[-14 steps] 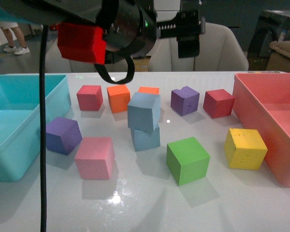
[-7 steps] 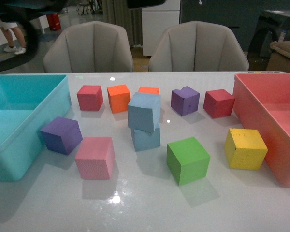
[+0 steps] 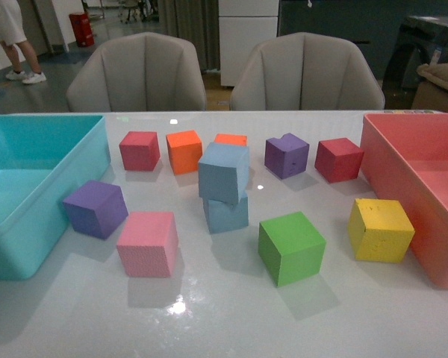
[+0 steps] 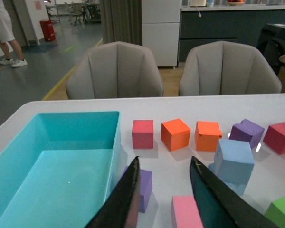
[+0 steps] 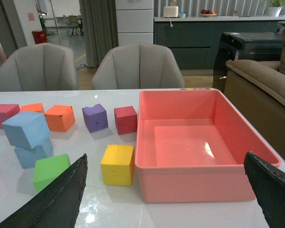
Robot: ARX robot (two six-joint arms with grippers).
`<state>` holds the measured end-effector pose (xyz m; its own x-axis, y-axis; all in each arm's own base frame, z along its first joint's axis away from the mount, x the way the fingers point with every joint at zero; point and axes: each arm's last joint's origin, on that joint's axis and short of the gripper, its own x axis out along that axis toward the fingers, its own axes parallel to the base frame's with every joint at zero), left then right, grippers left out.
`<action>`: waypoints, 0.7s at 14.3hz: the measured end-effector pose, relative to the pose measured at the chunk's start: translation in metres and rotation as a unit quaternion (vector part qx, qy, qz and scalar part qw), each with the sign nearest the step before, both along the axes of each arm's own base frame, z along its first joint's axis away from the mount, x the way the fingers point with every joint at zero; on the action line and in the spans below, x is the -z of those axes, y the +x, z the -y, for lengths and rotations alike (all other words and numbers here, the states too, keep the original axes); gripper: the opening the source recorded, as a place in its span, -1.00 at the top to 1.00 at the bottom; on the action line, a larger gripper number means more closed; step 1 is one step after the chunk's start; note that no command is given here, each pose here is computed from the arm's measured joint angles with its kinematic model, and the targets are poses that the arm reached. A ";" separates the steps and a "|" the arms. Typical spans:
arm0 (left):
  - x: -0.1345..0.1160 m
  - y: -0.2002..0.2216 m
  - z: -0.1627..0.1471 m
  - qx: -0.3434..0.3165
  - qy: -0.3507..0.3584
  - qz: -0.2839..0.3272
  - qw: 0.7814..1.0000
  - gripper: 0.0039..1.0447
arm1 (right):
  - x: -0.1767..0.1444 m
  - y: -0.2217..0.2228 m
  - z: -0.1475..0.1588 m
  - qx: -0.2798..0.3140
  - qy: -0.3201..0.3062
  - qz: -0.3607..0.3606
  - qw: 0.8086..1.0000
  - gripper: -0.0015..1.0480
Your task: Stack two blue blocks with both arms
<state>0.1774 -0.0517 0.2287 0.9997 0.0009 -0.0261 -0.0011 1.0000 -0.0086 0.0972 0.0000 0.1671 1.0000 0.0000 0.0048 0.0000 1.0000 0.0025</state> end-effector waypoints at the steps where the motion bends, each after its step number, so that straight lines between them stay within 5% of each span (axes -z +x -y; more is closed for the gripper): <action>1: 0.005 -0.007 -0.008 0.000 -0.003 0.007 1.000 0.60 | 0.000 0.000 0.000 0.000 0.000 0.000 1.000 -0.88; 3: 0.016 -0.019 -0.021 -0.002 -0.004 0.016 1.000 0.96 | 0.000 0.000 0.000 0.000 0.000 0.000 1.000 -0.88; 10: 0.046 -0.045 -0.045 0.009 -0.003 0.007 1.000 0.97 | 0.000 0.000 0.000 0.000 0.000 0.000 1.000 -0.88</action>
